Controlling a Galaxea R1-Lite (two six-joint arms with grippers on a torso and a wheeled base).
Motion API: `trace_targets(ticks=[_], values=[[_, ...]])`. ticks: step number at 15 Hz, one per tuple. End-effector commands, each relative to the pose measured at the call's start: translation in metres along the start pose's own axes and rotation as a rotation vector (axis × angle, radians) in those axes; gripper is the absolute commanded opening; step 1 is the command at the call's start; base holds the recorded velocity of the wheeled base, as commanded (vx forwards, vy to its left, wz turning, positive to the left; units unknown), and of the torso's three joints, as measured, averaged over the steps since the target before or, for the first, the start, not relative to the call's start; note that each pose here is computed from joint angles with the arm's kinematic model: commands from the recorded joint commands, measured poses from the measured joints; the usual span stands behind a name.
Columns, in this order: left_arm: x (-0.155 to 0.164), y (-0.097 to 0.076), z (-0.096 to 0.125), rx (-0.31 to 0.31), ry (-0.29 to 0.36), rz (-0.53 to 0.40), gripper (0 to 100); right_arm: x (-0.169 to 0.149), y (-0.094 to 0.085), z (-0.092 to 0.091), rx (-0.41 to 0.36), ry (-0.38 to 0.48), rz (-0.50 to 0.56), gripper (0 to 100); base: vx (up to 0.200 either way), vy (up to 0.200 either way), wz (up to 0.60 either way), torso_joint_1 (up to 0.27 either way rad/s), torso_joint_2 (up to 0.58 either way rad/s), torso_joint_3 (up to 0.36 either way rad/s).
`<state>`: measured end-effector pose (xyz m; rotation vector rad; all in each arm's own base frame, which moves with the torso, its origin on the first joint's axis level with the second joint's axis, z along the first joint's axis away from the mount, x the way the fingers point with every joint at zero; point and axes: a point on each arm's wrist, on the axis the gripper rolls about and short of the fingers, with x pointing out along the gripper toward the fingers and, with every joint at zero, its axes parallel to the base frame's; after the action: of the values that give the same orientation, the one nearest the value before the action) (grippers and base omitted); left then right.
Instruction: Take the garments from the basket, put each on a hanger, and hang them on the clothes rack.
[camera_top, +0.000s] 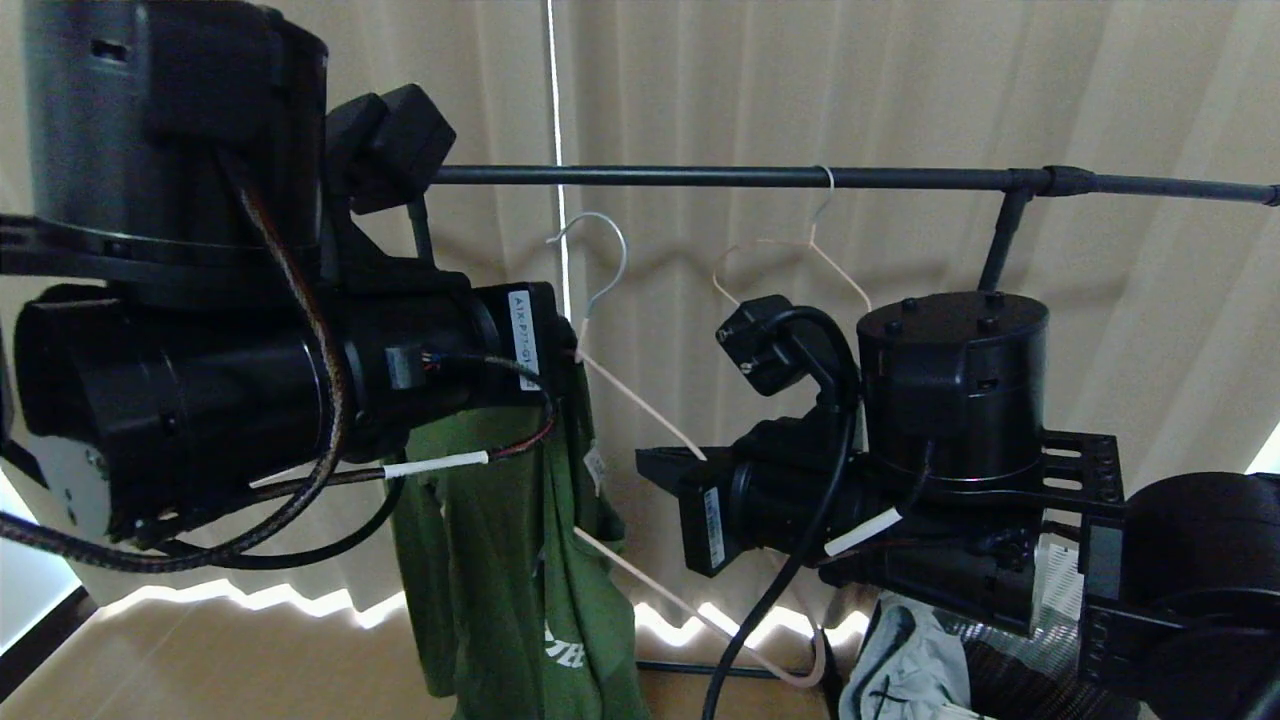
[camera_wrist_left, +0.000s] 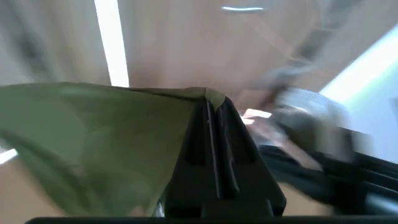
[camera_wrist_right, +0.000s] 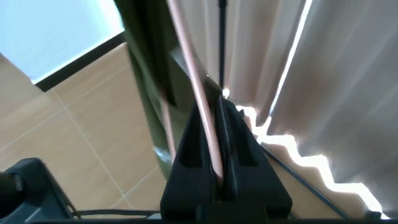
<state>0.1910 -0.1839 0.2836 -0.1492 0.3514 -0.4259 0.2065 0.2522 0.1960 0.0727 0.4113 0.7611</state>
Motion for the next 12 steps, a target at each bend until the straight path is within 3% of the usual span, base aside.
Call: trace_targets(ticks=[1,5,9,10,12], values=[[-0.004,0.003,-0.010,0.033,0.005,-0.035,0,0.001,0.006,0.000,-0.006,0.000,0.017,0,0.000,0.000,0.00,0.000,0.00,0.000],[-0.028,0.016,-0.024,0.110,0.002,-0.092,0,0.000,0.007,0.003,-0.005,-0.010,0.021,0,0.000,0.000,0.00,0.000,0.00,0.000],[-0.034,0.018,-0.027,0.118,0.008,-0.122,0,-0.007,0.009,0.012,-0.006,-0.045,0.022,0,0.000,0.000,0.00,0.000,0.00,0.000],[-0.036,0.019,-0.028,0.118,0.010,-0.121,100,-0.008,0.009,0.013,-0.005,-0.049,0.025,0,0.000,0.000,0.00,0.000,0.00,0.000],[-0.038,0.021,-0.032,0.130,0.016,-0.123,100,-0.010,0.008,0.014,-0.004,-0.056,0.023,0,0.000,0.000,0.00,0.000,0.00,0.000]])
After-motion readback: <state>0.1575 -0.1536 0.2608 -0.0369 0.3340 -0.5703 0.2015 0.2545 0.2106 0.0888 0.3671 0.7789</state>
